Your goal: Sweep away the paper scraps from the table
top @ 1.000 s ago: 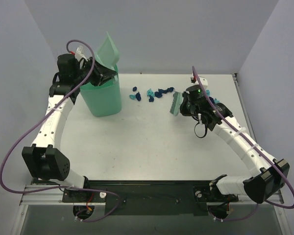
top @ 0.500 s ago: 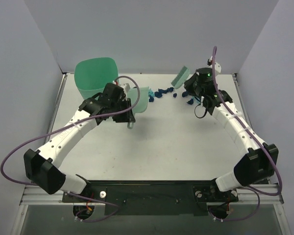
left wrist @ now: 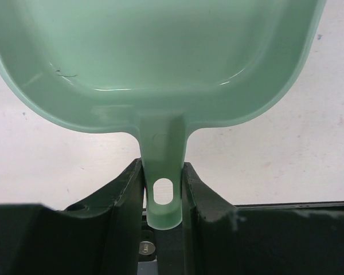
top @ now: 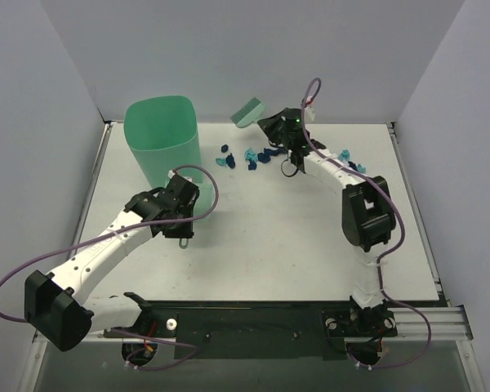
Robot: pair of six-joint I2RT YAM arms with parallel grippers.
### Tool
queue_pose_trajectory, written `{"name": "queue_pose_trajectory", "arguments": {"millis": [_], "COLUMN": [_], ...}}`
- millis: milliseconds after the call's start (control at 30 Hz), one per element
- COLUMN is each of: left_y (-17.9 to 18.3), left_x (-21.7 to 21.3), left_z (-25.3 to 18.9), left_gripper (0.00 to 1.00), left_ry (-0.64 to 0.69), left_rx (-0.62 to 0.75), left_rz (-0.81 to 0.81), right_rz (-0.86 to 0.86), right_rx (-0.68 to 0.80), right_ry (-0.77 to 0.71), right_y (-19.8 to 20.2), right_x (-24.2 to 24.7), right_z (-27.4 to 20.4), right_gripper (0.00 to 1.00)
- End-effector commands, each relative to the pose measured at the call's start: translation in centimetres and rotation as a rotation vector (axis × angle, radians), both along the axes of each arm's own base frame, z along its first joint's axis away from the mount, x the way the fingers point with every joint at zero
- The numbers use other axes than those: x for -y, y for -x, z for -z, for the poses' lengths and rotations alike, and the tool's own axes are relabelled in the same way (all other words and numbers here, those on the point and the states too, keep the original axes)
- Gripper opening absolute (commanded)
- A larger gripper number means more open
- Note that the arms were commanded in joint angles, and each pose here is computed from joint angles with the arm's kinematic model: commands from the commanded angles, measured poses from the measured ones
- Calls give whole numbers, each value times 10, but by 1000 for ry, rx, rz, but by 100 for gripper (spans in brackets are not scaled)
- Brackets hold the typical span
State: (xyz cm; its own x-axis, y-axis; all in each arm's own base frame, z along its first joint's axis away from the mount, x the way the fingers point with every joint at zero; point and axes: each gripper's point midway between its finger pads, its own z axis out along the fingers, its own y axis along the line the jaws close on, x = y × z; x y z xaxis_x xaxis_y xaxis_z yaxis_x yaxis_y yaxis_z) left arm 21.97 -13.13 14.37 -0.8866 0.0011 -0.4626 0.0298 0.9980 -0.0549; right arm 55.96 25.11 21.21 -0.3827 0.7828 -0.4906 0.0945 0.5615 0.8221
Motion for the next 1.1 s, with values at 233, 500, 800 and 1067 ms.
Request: {"name": "queue_pose_trajectory", "arguments": {"millis": [233,500,800,1067], "left_y": [6,1,-5,-9], "left_x": [-11,-7,-7,-7], "left_z": [10,13,15,16], "left_gripper": [0,0,0,0], "left_ry": [-64,-79,-111,-140], "left_rx": [-16,-31,-41,-49], "left_rz": [23,45,66,92], "right_rz": [-42,-30,-85,-117], "right_rx": [54,-83,-170,-219], "right_ry": [-204,-208,-202,-194], "right_y": [-22,-7,16,34], "right_x": [-74,-69,-79,-78], "right_z": [7,65,89,100], "right_gripper": [0,0,0,0]}}
